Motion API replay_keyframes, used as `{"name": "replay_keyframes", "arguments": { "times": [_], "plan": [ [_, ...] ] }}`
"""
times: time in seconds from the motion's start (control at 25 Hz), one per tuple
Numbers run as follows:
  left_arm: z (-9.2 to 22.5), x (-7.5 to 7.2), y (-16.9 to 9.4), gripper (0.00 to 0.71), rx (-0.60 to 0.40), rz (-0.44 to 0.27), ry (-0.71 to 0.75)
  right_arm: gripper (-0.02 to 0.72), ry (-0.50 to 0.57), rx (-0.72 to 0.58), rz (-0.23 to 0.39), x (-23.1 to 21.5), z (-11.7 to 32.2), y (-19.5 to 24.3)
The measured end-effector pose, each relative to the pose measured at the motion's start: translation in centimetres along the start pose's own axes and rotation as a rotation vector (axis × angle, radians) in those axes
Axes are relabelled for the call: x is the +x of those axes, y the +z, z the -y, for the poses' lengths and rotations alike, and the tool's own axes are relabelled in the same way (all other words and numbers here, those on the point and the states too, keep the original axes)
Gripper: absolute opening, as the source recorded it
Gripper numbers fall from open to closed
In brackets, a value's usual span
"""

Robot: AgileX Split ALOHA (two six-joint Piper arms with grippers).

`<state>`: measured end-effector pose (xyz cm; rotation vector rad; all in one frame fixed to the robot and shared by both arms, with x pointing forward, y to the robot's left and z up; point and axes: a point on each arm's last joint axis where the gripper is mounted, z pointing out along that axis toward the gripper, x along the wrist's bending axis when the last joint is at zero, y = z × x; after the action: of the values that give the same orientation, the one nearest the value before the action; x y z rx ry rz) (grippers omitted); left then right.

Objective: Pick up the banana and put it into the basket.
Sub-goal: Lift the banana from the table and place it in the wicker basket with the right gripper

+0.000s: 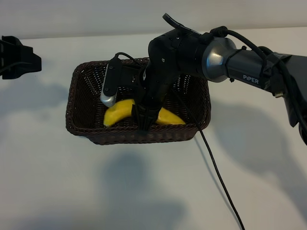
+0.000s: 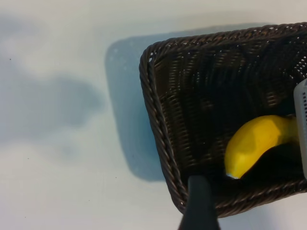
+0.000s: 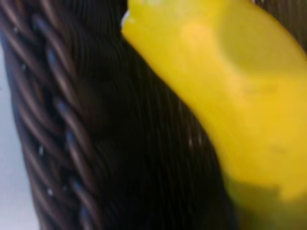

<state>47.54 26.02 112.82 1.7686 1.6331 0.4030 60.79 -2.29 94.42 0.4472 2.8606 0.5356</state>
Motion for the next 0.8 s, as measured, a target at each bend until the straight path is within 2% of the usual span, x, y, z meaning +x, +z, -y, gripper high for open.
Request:
{"name": "replay_keyframes", "arguments": {
  "times": [0.12, 0.2, 0.6, 0.8],
  "plan": [
    [0.0, 0.0, 0.0, 0.563, 0.000, 0.000, 0.000, 0.533, 0.002, 0.006, -0.006, 0.1, 0.0, 0.0],
    [0.0, 0.0, 0.0, 0.563, 0.000, 0.000, 0.000, 0.560, 0.002, 0.008, -0.009, 0.1, 0.0, -0.2],
    [0.0, 0.0, 0.0, 0.563, 0.001, 0.000, 0.000, 0.576, 0.016, 0.006, 0.008, 0.0, -0.1, -1.1],
    [0.0, 0.0, 0.0, 0.563, 0.001, 0.000, 0.001, 0.577, 0.044, -0.018, 0.027, -0.3, -0.9, -3.1]
  ]
}}
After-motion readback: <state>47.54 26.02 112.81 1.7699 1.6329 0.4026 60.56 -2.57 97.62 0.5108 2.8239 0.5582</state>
